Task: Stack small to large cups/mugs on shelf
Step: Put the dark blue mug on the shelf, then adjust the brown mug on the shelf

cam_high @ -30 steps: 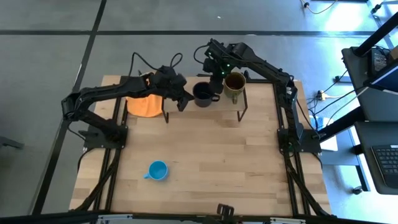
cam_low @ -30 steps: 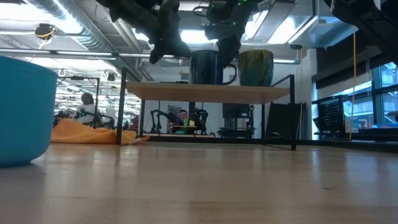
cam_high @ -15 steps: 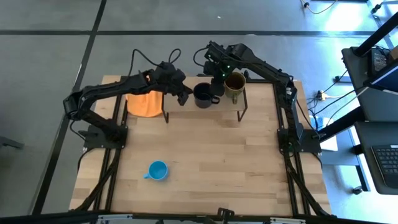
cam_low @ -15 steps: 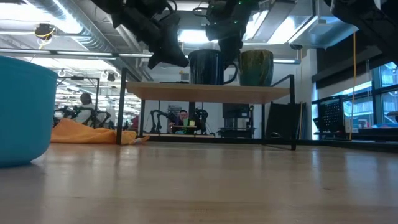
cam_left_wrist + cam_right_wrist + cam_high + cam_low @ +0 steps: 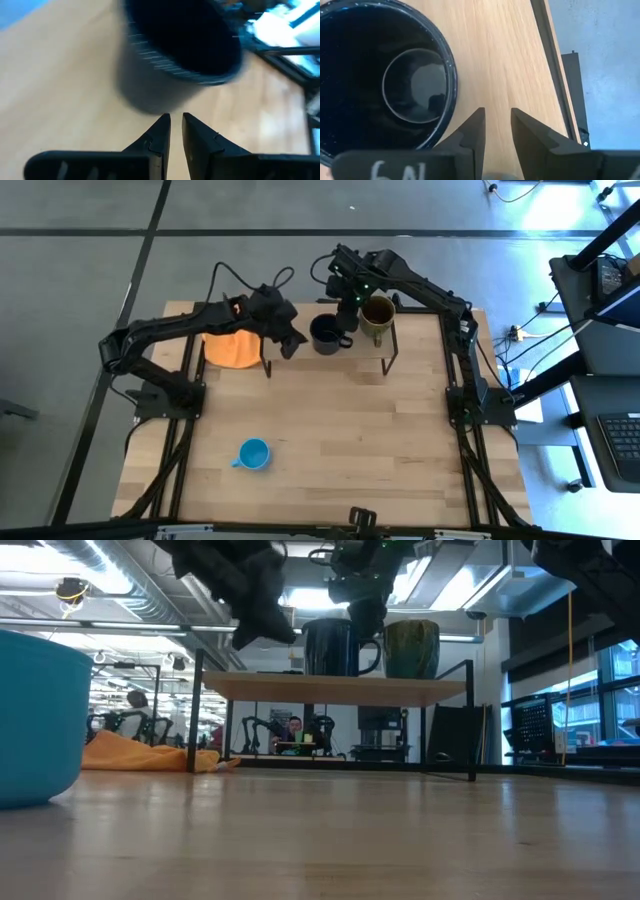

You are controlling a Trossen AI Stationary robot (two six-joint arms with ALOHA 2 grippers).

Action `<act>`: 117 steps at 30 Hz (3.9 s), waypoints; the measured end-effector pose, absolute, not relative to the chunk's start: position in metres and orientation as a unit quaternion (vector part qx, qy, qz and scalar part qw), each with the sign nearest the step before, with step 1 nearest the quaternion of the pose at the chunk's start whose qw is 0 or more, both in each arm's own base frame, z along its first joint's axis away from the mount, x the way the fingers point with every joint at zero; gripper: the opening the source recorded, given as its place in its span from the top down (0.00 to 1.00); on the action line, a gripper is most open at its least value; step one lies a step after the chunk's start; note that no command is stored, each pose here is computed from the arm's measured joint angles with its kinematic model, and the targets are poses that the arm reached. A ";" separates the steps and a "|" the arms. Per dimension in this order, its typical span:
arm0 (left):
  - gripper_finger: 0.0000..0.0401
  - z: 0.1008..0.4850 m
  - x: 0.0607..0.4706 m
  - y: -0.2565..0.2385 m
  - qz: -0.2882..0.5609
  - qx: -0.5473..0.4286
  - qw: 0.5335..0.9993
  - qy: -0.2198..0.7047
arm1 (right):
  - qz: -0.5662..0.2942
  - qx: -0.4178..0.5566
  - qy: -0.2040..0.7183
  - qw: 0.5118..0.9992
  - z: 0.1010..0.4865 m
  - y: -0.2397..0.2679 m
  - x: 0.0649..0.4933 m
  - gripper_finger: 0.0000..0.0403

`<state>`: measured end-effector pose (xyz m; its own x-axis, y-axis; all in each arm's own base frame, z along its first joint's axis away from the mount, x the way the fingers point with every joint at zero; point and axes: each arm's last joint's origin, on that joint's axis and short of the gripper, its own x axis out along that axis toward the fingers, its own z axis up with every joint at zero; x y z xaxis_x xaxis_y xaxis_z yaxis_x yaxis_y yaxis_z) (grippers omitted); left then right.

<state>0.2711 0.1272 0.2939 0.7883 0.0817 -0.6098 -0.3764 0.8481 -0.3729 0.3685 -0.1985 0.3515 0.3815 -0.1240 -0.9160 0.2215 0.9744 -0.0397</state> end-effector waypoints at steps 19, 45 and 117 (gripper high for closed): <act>0.89 0.300 0.275 0.139 0.165 -0.221 0.928 0.250 | -0.096 0.046 0.549 0.829 0.351 -0.196 0.369 0.77; 0.89 0.287 0.270 0.174 0.198 -0.198 0.926 0.252 | -0.074 0.051 0.559 0.824 0.350 -0.184 0.372 0.77; 0.89 0.288 0.279 0.146 0.141 -0.220 0.926 0.272 | -0.274 -0.085 0.518 0.805 0.361 -0.215 0.376 0.77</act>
<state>0.2793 0.1462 0.2880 0.8127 0.1413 -0.5653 -0.3802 0.8638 -0.3307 0.3762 -0.2148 0.3613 0.3120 -0.5298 -0.7887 0.3538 0.8352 -0.4211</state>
